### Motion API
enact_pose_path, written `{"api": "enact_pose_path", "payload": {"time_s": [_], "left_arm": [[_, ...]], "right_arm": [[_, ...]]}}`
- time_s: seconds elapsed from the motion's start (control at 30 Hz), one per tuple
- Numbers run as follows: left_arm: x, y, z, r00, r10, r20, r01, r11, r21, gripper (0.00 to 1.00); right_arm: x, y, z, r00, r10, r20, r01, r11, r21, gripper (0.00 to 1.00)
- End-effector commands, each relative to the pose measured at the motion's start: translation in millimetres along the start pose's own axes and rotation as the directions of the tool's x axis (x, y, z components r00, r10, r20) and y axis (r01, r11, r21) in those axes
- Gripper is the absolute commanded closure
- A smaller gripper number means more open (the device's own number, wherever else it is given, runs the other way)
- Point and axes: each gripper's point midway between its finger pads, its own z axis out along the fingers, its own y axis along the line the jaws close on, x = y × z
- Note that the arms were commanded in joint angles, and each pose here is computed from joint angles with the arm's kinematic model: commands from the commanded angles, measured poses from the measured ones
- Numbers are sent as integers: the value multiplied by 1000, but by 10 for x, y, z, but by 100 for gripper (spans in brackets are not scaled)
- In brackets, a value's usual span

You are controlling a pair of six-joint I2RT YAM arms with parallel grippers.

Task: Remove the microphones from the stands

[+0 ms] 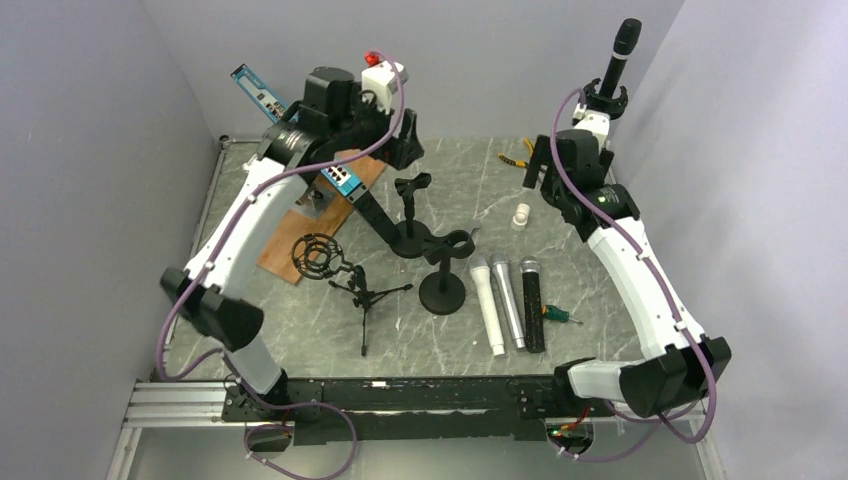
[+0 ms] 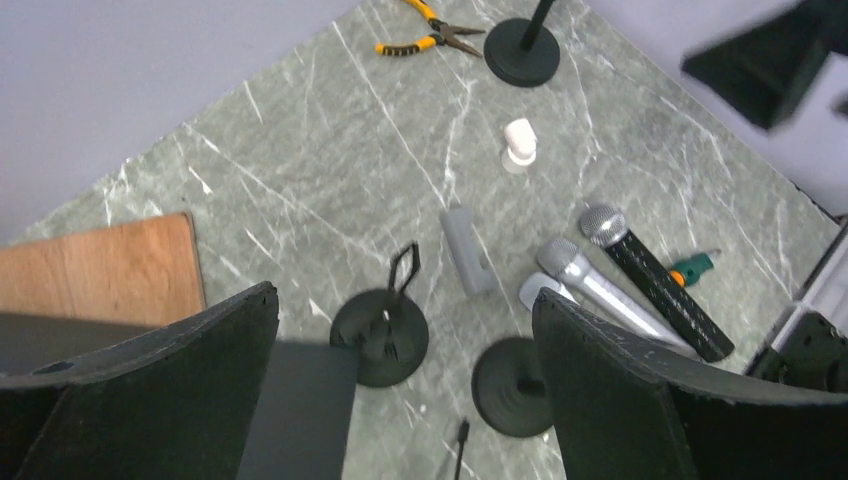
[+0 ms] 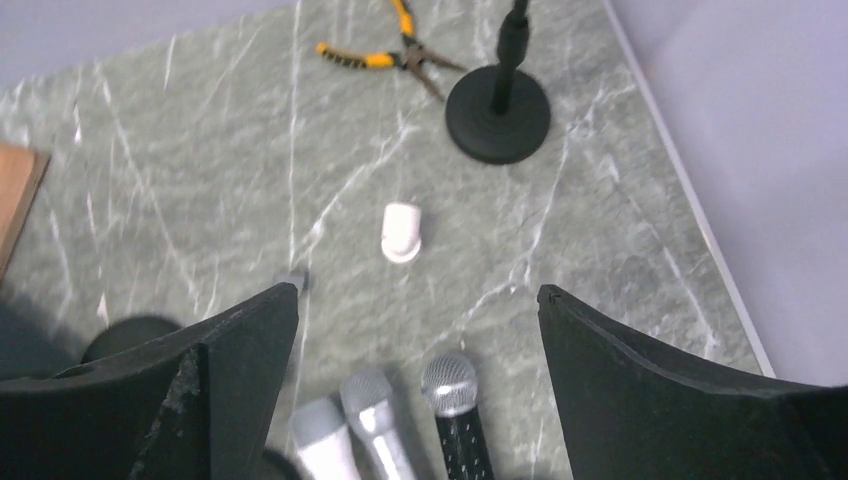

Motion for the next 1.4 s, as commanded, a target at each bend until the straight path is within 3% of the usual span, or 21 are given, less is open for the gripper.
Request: {"api": "enact_pose_path", "payload": {"time_s": [0.0, 0.23, 0.5, 0.57, 0.63, 0.73, 1.03, 1.23, 1.37], "left_arm": [[-205, -169, -551, 989, 96, 113, -96, 995, -5, 1], [-162, -84, -962, 968, 176, 181, -154, 980, -128, 1], [29, 38, -990, 965, 171, 200, -131, 971, -200, 1], [38, 68, -990, 964, 173, 202, -129, 968, -214, 1], [58, 60, -976, 963, 175, 207, -131, 969, -210, 1], [75, 42, -952, 963, 174, 207, -133, 971, -196, 1], [125, 11, -873, 967, 164, 196, -132, 977, -165, 1], [142, 20, -857, 966, 170, 194, -138, 976, -167, 1], [164, 40, -833, 968, 171, 186, -139, 975, -171, 1]], "right_arm": [[-499, -204, 176, 984, 113, 135, -123, 990, 75, 9], [-1080, -712, 471, 946, 190, 264, -249, 945, 212, 11], [-1705, -772, 702, 859, 240, 452, -360, 911, 202, 10], [-1803, -843, 803, 851, 224, 475, -381, 886, 265, 8], [-1881, -911, 945, 854, 217, 472, -403, 850, 339, 4], [-2028, -887, 1148, 888, 132, 440, -324, 859, 396, 1], [-2220, -941, 1435, 896, -28, 443, -222, 836, 502, 1], [-2190, -991, 1677, 901, -70, 428, -193, 819, 540, 5], [-2171, -1052, 1791, 900, -59, 431, -202, 820, 536, 15]]}}
